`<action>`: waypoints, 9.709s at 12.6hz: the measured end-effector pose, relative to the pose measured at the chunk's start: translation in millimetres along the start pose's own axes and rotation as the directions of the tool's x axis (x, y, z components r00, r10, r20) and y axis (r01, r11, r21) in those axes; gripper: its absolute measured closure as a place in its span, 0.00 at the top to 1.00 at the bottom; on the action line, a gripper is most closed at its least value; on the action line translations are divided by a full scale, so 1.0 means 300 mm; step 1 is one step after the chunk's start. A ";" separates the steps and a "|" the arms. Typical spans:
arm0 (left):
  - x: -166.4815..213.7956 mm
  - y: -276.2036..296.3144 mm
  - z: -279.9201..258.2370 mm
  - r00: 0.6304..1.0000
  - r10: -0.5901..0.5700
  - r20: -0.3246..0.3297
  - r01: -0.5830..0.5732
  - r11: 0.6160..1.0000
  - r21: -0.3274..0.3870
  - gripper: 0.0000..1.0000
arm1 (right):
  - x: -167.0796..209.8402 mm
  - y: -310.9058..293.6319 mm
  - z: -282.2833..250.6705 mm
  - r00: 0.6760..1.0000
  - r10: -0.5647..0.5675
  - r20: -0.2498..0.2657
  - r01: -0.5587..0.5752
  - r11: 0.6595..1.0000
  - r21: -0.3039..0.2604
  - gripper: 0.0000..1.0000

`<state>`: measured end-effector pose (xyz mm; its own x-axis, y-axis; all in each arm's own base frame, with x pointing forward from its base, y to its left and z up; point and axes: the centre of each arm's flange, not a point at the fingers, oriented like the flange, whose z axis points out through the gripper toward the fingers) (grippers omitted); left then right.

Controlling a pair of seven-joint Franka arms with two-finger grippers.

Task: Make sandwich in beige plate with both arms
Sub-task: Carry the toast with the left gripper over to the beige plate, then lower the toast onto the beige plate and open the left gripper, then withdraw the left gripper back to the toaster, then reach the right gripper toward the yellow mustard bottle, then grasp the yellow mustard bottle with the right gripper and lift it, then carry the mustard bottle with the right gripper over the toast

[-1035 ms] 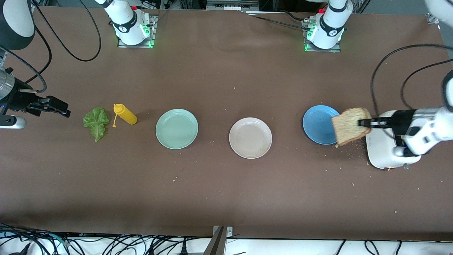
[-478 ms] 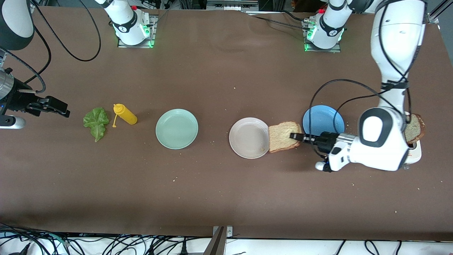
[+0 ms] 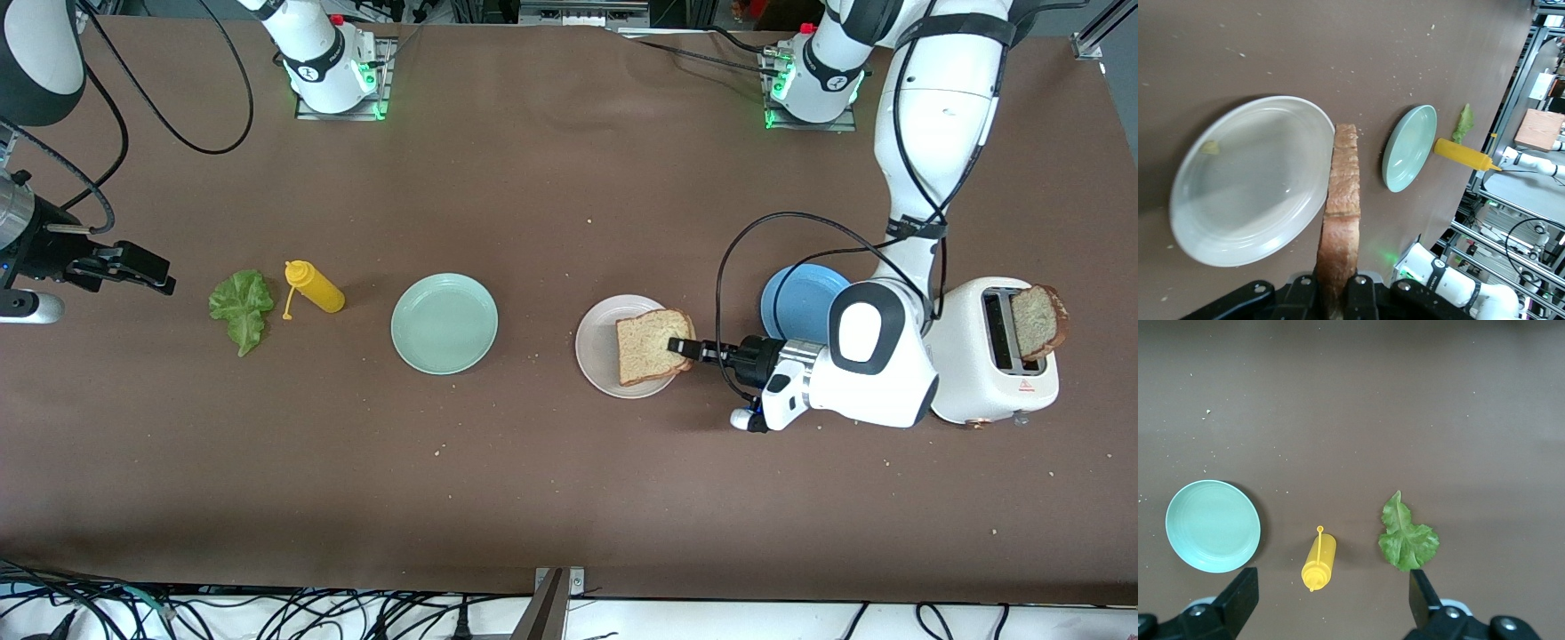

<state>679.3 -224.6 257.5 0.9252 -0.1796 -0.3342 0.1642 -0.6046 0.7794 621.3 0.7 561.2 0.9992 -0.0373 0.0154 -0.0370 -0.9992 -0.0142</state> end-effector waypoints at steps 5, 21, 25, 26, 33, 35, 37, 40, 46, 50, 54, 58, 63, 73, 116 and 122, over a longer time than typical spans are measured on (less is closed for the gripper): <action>0.009 -0.006 0.131 0.999 -0.011 0.041 0.012 0.999 -0.030 0.09 | 0.000 0.000 -0.004 1.000 0.000 -0.004 0.000 1.000 0.001 1.00; 0.054 -0.125 0.172 1.000 -0.024 -0.014 0.024 1.000 0.011 0.91 | 0.005 -0.001 -0.009 1.000 0.028 -0.013 -0.027 0.995 0.092 1.00; 0.058 -0.149 0.135 0.999 -0.037 -0.031 0.038 0.999 0.031 0.96 | 0.006 -0.001 -0.010 0.999 0.029 -0.015 -0.027 0.995 0.092 1.00; 0.058 -0.149 0.127 0.999 -0.038 -0.034 0.040 0.999 0.036 0.98 | 0.006 -0.001 -0.010 0.999 0.029 -0.015 -0.027 0.995 0.092 1.00; 0.006 -0.154 -0.165 0.996 -0.049 -0.081 0.072 0.947 0.313 1.00 | 0.006 0.000 -0.010 0.999 0.029 -0.016 -0.028 0.995 0.092 1.00; -0.049 -0.195 -0.356 0.995 -0.064 -0.082 0.092 0.915 0.394 1.00 | 0.006 0.000 -0.010 0.999 0.029 -0.016 -0.028 0.995 0.092 1.00; -0.126 -0.242 -0.558 0.992 -0.091 -0.089 0.123 0.875 0.468 1.00 | 0.007 0.000 -0.010 0.999 0.030 -0.016 -0.028 0.995 0.092 1.00; -0.242 -0.225 -0.757 0.991 -0.100 -0.089 0.134 0.763 0.633 1.00 | 0.007 0.001 -0.010 0.999 0.030 -0.017 -0.028 0.995 0.093 1.00; -0.456 -0.061 -0.990 0.988 -0.098 -0.116 0.152 0.619 0.771 1.00 | 0.009 -0.001 -0.006 0.999 0.030 -0.018 -0.028 0.995 0.094 1.00; -0.539 -0.028 -1.060 0.984 -0.123 -0.128 0.177 0.615 0.768 1.00 | 0.044 -0.024 0.064 0.999 0.030 -0.012 -0.028 0.991 0.128 1.00; -0.561 0.022 -1.081 0.985 -0.110 -0.135 0.174 0.615 0.769 1.00 | 0.070 -0.048 0.190 0.993 -0.116 -0.008 0.114 0.966 0.233 1.00; -0.568 0.081 -1.093 0.986 -0.076 -0.147 0.163 0.611 0.774 1.00 | 0.056 0.036 0.298 0.909 -0.407 -0.096 0.414 0.848 0.331 1.00; -0.566 0.095 -1.091 0.987 -0.068 -0.148 0.158 0.610 0.777 1.00 | -0.034 0.299 0.488 0.673 -0.657 -0.338 0.736 0.550 0.396 1.00; -0.568 0.091 -1.098 0.986 -0.070 -0.151 0.162 0.610 0.776 1.00 | -0.333 0.551 0.882 0.314 -0.633 -0.708 0.948 0.164 0.273 1.00; -0.561 0.103 -1.080 0.987 -0.068 -0.148 0.158 0.609 0.778 1.00 | 0.013 -0.872 0.466 0.392 -0.886 -0.249 0.907 0.418 -0.059 0.10; -0.559 0.102 -1.077 0.987 -0.069 -0.147 0.158 0.609 0.778 1.00 | -0.336 -1.546 0.671 0.445 -0.894 -0.052 0.828 0.433 -0.356 0.10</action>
<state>639.6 37.7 508.7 0.9518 -0.0214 -0.3060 -0.0195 -0.9998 0.0093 540.9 470.7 365.0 0.4773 0.8759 0.0712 0.8056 -0.4685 0.3626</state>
